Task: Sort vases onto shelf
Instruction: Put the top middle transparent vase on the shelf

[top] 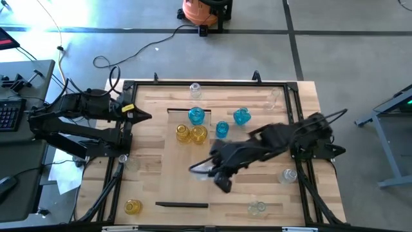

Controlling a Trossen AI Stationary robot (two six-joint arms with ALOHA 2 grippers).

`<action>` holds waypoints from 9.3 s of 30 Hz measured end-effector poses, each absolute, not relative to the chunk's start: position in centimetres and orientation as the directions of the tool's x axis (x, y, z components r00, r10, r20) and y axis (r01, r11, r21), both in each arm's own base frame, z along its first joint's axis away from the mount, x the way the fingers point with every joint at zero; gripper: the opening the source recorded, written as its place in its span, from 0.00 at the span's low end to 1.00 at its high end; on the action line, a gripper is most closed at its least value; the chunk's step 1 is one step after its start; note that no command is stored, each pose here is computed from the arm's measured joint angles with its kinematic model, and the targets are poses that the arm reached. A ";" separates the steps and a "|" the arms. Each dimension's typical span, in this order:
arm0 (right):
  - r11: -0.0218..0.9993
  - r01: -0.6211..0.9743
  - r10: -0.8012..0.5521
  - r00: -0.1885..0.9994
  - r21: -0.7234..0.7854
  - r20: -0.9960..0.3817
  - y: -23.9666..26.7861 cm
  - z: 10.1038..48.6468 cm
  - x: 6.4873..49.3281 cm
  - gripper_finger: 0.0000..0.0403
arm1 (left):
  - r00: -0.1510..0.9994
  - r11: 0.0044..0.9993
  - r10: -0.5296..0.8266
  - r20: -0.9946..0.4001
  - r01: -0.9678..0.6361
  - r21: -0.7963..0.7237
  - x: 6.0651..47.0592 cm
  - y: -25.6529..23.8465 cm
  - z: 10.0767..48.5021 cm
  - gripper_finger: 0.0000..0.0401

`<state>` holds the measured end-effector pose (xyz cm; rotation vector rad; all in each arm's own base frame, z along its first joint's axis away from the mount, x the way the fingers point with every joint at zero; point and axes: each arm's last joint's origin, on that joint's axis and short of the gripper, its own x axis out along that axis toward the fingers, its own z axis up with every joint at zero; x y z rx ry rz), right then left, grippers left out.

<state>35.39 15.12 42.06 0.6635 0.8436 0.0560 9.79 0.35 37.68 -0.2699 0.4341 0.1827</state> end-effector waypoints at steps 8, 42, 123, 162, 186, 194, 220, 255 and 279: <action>0.796 0.087 0.410 0.650 0.599 -0.640 14.1 40.5 38.4 0.01 | 0.895 0.941 0.085 -0.439 -0.217 -0.259 9.8 0.3 37.7 0.00; 0.923 -0.265 0.375 0.463 0.278 -0.803 6.7 38.1 38.8 0.01 | 0.900 0.732 -0.027 -0.434 -0.278 -0.622 13.3 -2.1 37.6 0.00; 0.919 -0.249 0.383 0.394 0.305 -0.835 9.6 34.9 41.1 0.01 | 0.892 0.927 0.025 -0.452 -0.190 -0.324 25.9 -17.7 28.3 0.00; 0.914 -0.270 0.392 0.394 0.303 -0.831 9.7 34.9 41.1 0.01 | 0.848 0.919 0.063 -0.527 -0.255 -0.300 25.3 -17.8 27.3 0.28; 0.912 -0.266 0.396 0.386 0.311 -0.833 9.7 34.9 41.1 0.01 | 0.825 0.900 0.118 -0.553 -0.325 -0.292 26.2 -15.9 27.0 0.38; 0.908 -0.274 0.406 0.384 0.318 -0.829 9.7 34.9 41.1 0.01 | 0.833 0.903 0.055 -0.550 -0.277 -0.329 26.7 -15.8 27.3 0.34; 0.914 -0.289 0.391 0.442 0.284 -0.807 9.7 35.2 41.6 0.04 | 0.764 0.892 0.045 -0.644 -0.321 -0.319 28.0 -16.7 24.0 0.19; 0.922 -0.286 0.373 0.466 0.262 -0.802 9.1 35.1 41.9 0.04 | 0.726 0.809 -0.022 -0.688 -0.391 -0.439 26.7 -14.7 26.2 0.24; 0.912 -0.288 0.397 0.447 0.291 -0.802 9.4 34.2 42.6 0.04 | 0.664 0.795 -0.103 -0.741 -0.392 -0.462 26.1 -15.0 25.8 0.24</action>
